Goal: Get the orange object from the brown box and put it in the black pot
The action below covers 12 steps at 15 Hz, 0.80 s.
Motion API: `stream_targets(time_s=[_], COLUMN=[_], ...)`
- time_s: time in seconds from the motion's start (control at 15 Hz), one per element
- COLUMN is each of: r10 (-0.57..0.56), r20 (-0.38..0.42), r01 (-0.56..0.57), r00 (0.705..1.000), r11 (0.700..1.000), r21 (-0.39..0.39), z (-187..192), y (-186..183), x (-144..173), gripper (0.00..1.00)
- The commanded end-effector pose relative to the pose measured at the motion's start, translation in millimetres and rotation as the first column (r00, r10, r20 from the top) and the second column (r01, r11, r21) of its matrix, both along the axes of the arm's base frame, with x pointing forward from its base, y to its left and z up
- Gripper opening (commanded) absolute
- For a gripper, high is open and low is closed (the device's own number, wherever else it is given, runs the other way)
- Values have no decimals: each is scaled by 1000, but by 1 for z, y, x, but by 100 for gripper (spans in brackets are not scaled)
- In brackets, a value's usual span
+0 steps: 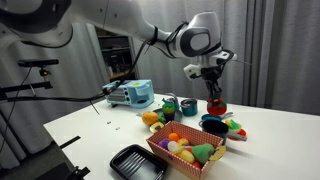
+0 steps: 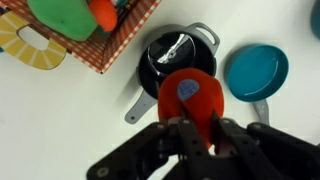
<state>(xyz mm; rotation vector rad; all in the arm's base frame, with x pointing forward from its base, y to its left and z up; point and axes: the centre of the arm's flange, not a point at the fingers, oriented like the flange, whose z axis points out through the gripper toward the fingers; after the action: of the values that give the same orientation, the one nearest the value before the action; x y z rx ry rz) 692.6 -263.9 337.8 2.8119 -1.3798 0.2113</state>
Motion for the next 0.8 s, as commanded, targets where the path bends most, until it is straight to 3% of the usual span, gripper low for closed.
stream_targets(time_s=[0.0, 0.4, 0.47, 0.53, 0.73], r10=[-11, 32, 30, 35, 46], r20=[-44, -115, -119, -123, -144], r01=[12, -30, -25, -31, -42], r00=[999, 993, 992, 992, 989], r11=[1000, 999, 999, 999, 999], r21=[9, 19, 40, 35, 33], z=[-27, -51, -71, -77, -93], y=[-7, -8, 1, 4, 11], x=[34, 36, 21, 18, 10], gripper=[4, 4, 42, 43, 63])
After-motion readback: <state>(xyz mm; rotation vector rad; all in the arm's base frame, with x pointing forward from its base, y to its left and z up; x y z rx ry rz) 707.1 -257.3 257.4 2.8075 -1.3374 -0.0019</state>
